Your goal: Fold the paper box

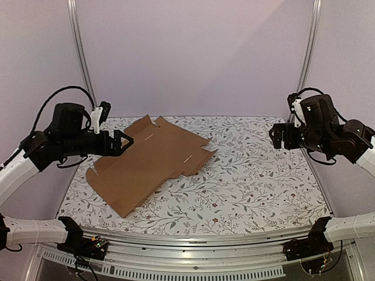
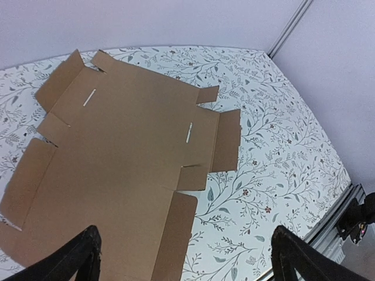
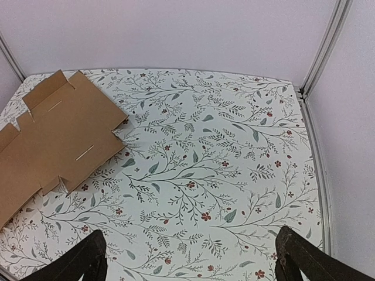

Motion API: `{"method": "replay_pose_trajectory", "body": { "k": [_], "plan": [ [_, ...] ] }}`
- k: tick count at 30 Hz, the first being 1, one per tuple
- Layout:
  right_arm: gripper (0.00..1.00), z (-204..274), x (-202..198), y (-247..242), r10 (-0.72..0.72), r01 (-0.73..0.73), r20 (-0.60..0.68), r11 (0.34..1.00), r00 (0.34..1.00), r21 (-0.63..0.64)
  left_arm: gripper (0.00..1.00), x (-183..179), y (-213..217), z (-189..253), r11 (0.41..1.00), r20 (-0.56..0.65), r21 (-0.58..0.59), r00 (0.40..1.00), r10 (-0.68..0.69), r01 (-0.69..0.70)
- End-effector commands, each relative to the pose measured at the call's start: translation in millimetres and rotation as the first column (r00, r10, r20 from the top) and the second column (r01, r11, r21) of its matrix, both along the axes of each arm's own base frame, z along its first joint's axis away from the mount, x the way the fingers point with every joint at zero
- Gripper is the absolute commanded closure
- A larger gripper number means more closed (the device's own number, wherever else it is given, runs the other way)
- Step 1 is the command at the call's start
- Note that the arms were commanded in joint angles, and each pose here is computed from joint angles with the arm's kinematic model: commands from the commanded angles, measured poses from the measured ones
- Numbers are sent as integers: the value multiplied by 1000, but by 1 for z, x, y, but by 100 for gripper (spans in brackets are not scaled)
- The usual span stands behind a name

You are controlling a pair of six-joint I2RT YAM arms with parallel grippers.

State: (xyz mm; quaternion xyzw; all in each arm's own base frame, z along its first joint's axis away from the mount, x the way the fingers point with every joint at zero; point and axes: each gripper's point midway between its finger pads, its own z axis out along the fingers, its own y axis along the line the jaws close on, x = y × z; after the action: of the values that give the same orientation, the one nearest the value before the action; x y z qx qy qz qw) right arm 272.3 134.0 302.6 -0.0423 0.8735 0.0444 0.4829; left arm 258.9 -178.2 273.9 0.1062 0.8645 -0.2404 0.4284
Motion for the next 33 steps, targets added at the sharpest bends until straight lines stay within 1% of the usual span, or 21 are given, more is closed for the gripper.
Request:
{"method": "replay_pose_trajectory", "body": {
  "k": [1, 5, 8, 12, 16, 18, 22, 25, 26, 29, 30, 33],
  "plan": [
    [1, 3, -3, -1, 3, -3, -1, 1000, 1000, -4, 0, 4, 20, 25, 996, 74, 74, 996, 48, -54],
    [1, -5, 3, 10, 31, -31, -21, 1000, 999, 1, 0, 4, 30, 42, 990, 139, 121, 989, 54, -71],
    [1, -1, 11, 26, 69, -69, -10, 997, 998, 32, 0, 7, 40, 39, 981, 180, 160, 980, 85, -114],
    [1, -3, 27, 51, 112, -111, -13, 992, 994, 62, 0, 5, 39, 23, 982, 168, 161, 983, 72, -100],
    [2, -10, 41, 89, 193, -188, -24, 971, 981, 151, 1, 4, 37, 15, 982, 142, 165, 988, 67, -90],
    [2, -11, 53, 107, 213, -208, -2, 957, 977, 201, 0, 3, 36, 12, 984, 131, 160, 990, 61, -82],
    [4, -20, 82, 138, 207, -198, -8, 944, 978, 265, 1, 2, 38, 9, 983, 119, 163, 990, 71, -90],
    [5, -40, 107, 166, 198, -172, -52, 935, 979, 310, 0, 1, 41, 11, 982, 128, 158, 988, 84, -104],
    [5, -53, 117, 173, 184, -151, -77, 936, 980, 317, 1, 1, 42, 11, 981, 131, 156, 987, 94, -114],
    [6, -68, 142, 185, 153, -102, -110, 923, 982, 371, 0, 0, 43, 11, 982, 134, 149, 986, 97, -117],
    [7, -84, 152, 188, 136, -73, -141, 922, 981, 381, 0, 0, 44, 11, 981, 134, 150, 986, 103, -123],
    [10, -109, 175, 191, 88, 12, -202, 894, 975, 447, 0, 0, 46, 12, 980, 136, 144, 984, 116, -135]
  ]
}}
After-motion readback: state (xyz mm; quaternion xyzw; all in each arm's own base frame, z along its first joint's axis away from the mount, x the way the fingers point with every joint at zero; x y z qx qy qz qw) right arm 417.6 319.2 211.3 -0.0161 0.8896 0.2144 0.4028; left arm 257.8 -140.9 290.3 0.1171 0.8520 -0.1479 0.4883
